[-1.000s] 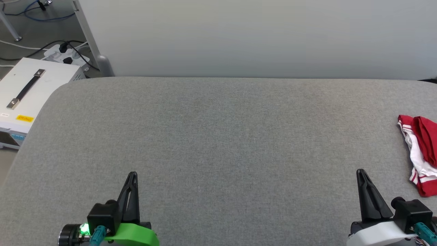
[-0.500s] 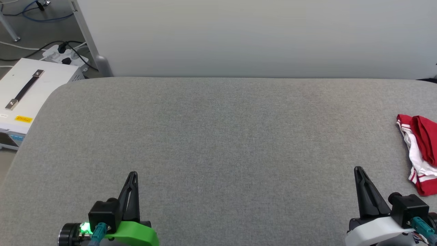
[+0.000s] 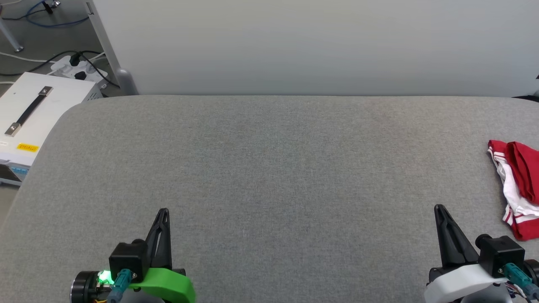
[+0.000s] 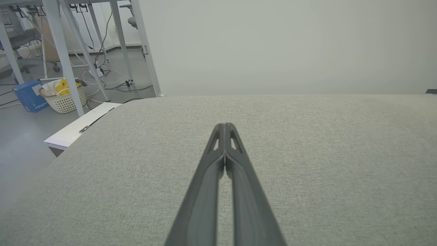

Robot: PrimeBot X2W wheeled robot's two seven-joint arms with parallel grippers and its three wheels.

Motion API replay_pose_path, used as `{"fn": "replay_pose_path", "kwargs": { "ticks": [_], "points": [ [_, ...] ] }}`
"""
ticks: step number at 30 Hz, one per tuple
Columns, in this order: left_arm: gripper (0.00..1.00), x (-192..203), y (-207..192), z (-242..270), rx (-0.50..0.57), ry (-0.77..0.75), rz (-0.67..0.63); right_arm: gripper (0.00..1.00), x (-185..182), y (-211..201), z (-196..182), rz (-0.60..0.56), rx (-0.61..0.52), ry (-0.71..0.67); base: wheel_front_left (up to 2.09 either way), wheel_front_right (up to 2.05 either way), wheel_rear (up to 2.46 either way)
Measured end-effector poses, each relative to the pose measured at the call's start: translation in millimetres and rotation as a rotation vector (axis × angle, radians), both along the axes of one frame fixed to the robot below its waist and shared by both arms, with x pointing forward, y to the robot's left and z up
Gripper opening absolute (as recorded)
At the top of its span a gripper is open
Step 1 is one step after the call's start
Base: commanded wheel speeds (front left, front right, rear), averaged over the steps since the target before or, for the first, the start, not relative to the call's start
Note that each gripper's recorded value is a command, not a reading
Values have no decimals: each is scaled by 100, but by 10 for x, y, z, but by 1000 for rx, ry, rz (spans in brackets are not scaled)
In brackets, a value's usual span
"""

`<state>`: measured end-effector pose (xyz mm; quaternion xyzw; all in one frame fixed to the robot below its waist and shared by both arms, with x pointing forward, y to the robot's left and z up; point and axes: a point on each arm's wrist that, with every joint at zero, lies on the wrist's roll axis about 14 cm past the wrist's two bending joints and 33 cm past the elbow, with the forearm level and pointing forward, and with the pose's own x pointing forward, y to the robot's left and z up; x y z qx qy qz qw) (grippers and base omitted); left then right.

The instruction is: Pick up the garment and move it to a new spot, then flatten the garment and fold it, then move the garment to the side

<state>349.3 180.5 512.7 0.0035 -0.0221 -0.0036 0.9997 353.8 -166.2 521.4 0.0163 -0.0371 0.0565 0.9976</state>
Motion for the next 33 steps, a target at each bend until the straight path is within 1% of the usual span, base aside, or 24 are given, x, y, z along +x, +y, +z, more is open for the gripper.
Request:
{"fn": "replay_pose_path", "kwargs": {
  "ticks": [33],
  "points": [
    [0,81,-5,26,17,29,2,0,67,25,9,7,-39,34,0,0,0]
  ]
}}
